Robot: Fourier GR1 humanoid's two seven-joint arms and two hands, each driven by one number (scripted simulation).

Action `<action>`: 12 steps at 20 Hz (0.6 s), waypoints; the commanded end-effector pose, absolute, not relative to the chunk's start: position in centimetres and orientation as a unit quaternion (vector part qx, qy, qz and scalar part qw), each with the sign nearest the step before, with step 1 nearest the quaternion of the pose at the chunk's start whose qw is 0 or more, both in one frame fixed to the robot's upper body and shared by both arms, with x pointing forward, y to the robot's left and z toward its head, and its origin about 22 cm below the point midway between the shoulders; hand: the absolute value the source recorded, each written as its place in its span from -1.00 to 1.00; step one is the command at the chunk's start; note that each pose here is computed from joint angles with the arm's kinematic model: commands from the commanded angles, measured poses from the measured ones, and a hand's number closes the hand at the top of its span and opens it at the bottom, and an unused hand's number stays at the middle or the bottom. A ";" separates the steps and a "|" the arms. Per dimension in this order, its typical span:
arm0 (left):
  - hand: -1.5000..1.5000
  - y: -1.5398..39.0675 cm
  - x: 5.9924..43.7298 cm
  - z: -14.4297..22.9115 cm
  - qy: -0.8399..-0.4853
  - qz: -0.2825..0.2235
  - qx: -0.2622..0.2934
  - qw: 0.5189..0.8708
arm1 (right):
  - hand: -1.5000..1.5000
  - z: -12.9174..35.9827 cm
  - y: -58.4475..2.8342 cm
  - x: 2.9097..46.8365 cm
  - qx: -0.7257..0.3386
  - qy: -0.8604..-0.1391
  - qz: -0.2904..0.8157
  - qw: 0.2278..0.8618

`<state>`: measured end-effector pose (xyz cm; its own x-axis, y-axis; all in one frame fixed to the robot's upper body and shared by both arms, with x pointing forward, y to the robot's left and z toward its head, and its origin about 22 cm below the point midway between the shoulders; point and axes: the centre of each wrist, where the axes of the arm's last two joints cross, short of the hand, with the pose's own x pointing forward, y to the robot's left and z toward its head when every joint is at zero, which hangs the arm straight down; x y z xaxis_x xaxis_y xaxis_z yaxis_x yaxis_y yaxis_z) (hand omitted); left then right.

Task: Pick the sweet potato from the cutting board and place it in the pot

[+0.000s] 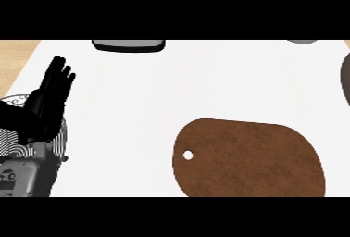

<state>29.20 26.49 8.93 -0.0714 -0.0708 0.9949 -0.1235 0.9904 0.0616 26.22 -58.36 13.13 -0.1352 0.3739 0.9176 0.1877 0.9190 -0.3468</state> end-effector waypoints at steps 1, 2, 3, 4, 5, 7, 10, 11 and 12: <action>0.00 27.1 28.7 8.7 -0.730 0.021 0.068 0.680 | -1.00 14.5 -60.0 24.2 -0.126 -0.784 0.067 0.604; 0.00 26.6 29.0 8.3 -0.730 0.019 0.067 0.680 | -1.00 15.0 -60.2 24.2 -0.115 -0.776 0.080 0.615; 0.00 26.7 29.0 9.0 -0.732 0.015 0.065 0.678 | -1.00 14.3 -59.8 24.5 -0.123 -0.780 0.069 0.610; 0.00 27.4 28.8 8.6 -0.729 0.021 0.066 0.680 | -1.00 14.9 -60.3 23.8 -0.112 -0.783 0.077 0.607; 0.00 27.0 28.6 8.1 -0.727 0.025 0.070 0.682 | -1.00 14.8 -60.7 23.0 -0.115 -0.776 0.080 0.615; 0.00 27.0 28.8 8.8 -0.733 0.025 0.065 0.677 | -1.00 15.5 -60.9 23.0 -0.118 -0.777 0.076 0.613; 0.00 26.5 28.9 8.5 -0.733 0.024 0.069 0.676 | -1.00 15.9 -60.9 23.2 -0.115 -0.777 0.088 0.612; 0.00 27.8 28.6 8.5 -0.727 0.015 0.071 0.682 | -1.00 15.0 -60.8 22.9 -0.122 -0.776 0.078 0.614; 0.00 26.8 28.7 8.9 -0.729 0.024 0.068 0.681 | -1.00 15.3 -61.2 22.4 -0.117 -0.772 0.079 0.620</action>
<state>28.86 26.98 8.70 -0.0677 -0.0698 0.9953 -0.1288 0.9898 0.0606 23.64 -60.51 15.57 -0.1049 0.3599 0.9271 0.1943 0.9217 -0.3359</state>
